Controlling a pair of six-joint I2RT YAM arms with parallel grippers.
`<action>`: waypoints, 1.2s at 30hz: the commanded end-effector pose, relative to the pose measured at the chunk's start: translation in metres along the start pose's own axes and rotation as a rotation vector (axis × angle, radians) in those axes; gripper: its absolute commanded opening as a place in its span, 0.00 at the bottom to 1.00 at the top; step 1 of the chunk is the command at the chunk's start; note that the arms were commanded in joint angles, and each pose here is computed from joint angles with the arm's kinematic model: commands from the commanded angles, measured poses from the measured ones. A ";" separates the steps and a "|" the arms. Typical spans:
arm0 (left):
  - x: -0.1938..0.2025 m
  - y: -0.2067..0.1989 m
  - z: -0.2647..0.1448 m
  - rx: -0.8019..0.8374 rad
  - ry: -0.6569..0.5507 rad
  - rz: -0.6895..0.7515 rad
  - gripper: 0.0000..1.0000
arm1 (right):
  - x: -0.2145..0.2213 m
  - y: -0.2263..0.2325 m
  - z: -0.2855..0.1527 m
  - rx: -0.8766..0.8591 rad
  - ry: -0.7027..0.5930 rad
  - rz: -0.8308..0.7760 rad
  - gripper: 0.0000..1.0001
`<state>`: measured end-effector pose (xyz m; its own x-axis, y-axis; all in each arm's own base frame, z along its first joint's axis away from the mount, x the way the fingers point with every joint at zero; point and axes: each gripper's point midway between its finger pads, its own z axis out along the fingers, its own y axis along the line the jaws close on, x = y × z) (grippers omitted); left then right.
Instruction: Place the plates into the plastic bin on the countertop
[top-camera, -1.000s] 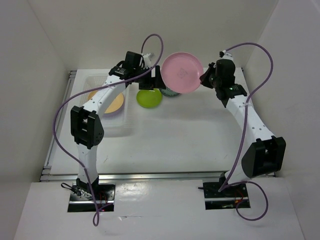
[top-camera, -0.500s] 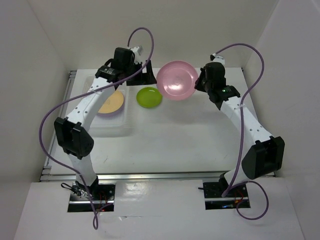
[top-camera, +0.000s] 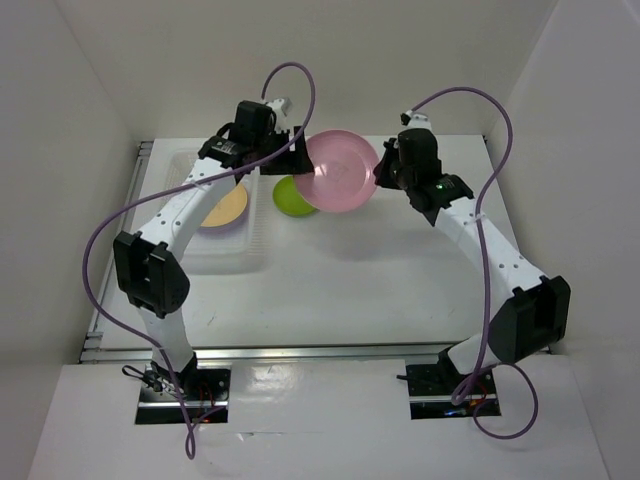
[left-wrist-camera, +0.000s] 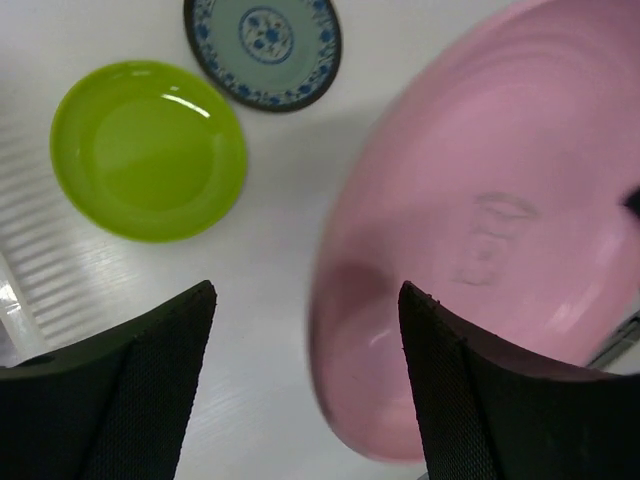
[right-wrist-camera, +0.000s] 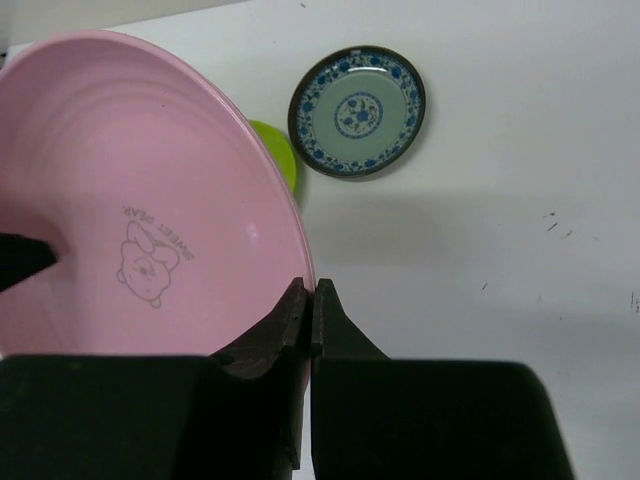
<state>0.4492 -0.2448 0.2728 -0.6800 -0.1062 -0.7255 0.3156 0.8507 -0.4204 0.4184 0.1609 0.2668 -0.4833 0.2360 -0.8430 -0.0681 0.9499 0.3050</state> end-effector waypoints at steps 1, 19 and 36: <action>0.002 0.012 0.006 -0.059 -0.004 -0.010 0.80 | -0.055 0.022 -0.041 -0.096 -0.169 0.019 0.00; -0.025 0.051 -0.010 0.021 -0.046 -0.135 0.00 | -0.027 0.043 -0.029 -0.232 -0.069 -0.008 0.94; 0.006 0.327 -0.124 -0.547 -0.143 -0.482 0.00 | 0.082 0.024 0.135 -0.087 0.185 0.099 1.00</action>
<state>0.4581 0.1066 0.2055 -0.5288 -0.5982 -0.6021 -0.4300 0.8004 -0.4177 0.4739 0.2093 0.1274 -0.6878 0.2347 -0.6869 -0.0554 0.9266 0.3720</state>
